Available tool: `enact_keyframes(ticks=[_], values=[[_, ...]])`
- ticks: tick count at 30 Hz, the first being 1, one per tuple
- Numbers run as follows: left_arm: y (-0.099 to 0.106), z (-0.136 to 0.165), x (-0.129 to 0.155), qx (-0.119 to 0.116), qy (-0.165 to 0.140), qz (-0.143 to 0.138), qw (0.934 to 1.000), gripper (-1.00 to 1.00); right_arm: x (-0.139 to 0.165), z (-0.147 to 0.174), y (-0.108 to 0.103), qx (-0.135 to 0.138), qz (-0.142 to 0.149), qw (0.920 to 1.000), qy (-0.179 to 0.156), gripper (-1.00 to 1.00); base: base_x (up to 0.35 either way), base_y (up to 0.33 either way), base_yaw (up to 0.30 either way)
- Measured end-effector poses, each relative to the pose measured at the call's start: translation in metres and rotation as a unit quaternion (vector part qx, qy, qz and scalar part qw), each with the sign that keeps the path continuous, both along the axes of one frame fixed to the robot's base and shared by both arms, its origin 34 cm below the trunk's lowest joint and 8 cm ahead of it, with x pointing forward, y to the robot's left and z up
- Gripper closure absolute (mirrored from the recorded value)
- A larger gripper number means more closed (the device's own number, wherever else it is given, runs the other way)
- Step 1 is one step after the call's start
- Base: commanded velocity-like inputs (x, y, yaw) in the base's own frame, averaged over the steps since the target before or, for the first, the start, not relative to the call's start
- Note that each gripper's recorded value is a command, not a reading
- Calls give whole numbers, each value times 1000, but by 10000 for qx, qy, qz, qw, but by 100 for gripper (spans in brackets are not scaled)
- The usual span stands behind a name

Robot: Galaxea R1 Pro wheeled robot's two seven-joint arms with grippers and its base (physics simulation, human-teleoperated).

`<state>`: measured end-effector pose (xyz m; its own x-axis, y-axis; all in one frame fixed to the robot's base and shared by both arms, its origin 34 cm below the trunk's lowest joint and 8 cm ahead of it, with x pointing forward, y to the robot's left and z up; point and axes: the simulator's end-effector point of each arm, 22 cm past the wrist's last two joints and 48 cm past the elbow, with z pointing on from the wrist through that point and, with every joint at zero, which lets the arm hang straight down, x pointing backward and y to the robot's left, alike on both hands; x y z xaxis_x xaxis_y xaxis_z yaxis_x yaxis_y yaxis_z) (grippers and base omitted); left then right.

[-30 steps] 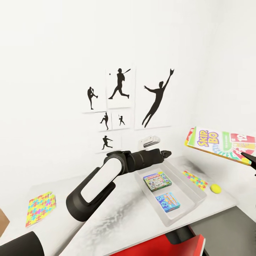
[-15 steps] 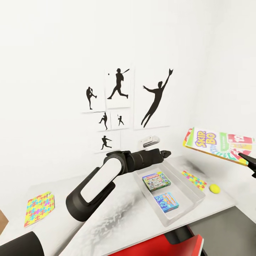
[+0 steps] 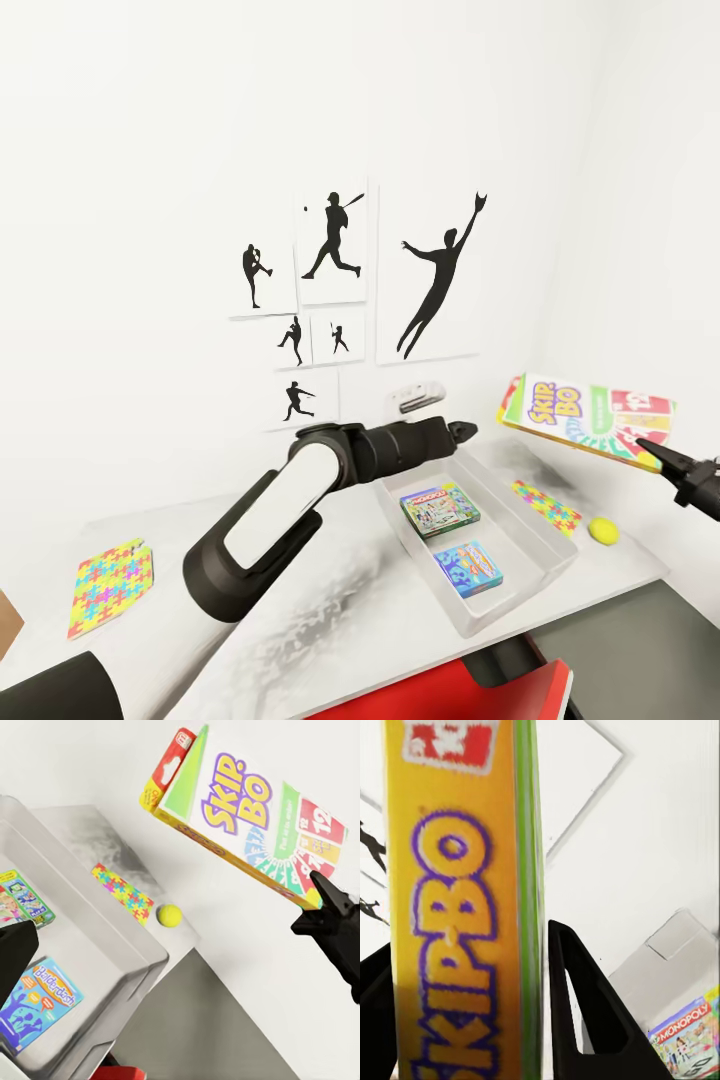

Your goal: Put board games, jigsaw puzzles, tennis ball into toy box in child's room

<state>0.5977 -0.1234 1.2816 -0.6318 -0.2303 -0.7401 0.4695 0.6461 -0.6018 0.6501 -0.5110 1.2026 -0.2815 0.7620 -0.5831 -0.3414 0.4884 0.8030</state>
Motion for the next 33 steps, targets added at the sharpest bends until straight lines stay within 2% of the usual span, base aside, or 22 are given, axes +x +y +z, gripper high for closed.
enact_keyframes(ticks=[4,8,9,12,13,17,23,29,33], values=[[6,-2,3,-37,35,58,10000,-100,6,-12,-3,-43,-155,9996,233,100,0,0,0],[30,-10,16,-204,226,332,9990,-100,14,-28,0,-49,-276,9984,499,100,0,0,0],[30,-10,16,-209,230,334,9990,-100,14,-27,0,-42,-277,9984,494,100,0,0,0],[55,-20,30,-412,468,646,9960,-100,17,-34,3,-17,-302,9977,598,100,0,0,0],[55,-20,30,-418,472,648,9959,-100,17,-34,3,-11,-303,9978,594,100,0,0,0],[84,-32,44,-625,708,998,9905,-100,19,-38,6,6,-316,9973,663,100,0,0,0],[118,-45,58,-676,826,1332,9853,-100,21,-41,9,32,-309,9970,703,100,0,0,0],[153,-56,70,-780,932,1665,9785,-100,29,-56,27,118,-260,9958,868,100,0,0,0],[167,-60,73,-870,1001,1806,9746,-100,35,-70,44,232,-209,9936,1081,100,0,0,0]])
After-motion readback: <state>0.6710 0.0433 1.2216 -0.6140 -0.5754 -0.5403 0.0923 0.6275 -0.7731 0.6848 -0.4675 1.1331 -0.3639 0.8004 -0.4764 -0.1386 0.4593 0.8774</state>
